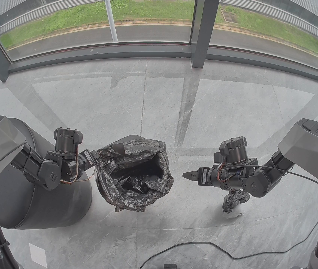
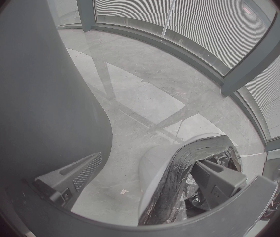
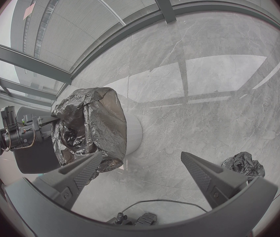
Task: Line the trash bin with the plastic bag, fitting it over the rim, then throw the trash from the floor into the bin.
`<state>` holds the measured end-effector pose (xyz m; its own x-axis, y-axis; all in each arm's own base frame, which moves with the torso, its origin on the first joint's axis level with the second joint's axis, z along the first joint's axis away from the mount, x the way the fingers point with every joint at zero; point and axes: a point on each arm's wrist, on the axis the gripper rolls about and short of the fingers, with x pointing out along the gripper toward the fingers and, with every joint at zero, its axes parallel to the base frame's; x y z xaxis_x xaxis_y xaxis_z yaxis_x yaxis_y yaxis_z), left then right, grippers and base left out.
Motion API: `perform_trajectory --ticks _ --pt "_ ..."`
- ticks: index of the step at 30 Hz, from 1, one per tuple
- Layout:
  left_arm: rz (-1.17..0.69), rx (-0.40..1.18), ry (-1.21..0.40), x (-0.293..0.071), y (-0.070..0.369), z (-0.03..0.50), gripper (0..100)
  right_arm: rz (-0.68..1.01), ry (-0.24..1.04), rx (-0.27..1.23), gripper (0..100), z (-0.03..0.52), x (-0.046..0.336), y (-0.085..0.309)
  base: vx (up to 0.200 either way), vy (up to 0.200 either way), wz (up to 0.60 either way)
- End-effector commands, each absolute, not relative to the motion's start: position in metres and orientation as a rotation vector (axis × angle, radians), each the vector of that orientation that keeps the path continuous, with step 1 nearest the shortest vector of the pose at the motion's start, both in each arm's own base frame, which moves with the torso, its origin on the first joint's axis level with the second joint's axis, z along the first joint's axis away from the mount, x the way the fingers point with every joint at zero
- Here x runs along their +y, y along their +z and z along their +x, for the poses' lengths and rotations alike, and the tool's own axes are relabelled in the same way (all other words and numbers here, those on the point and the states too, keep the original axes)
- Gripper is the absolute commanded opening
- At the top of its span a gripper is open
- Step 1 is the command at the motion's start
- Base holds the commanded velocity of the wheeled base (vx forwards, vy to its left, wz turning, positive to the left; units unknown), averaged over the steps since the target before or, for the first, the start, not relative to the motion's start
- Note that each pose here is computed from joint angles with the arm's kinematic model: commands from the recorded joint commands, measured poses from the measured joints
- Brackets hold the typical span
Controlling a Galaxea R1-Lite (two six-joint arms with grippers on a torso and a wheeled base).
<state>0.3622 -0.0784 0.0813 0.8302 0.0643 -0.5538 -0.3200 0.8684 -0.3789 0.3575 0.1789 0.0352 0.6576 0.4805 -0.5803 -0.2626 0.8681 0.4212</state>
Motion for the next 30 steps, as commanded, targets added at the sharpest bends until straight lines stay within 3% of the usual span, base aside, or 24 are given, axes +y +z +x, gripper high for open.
perform_trajectory --ticks 1,11,30 --pt "-0.486 0.56 0.229 -0.073 0.078 0.366 100 0.314 0.429 0.743 100 0.358 0.179 0.035 0.0 0.0 0.0" --pt "-0.498 0.541 0.237 -0.069 0.086 0.362 100 0.312 0.428 0.751 100 0.358 0.179 0.032 0.0 0.0 0.0" --pt "-0.503 0.621 0.235 -0.069 0.042 0.363 100 0.311 0.426 0.756 100 0.358 0.18 0.029 0.0 0.0 0.0"
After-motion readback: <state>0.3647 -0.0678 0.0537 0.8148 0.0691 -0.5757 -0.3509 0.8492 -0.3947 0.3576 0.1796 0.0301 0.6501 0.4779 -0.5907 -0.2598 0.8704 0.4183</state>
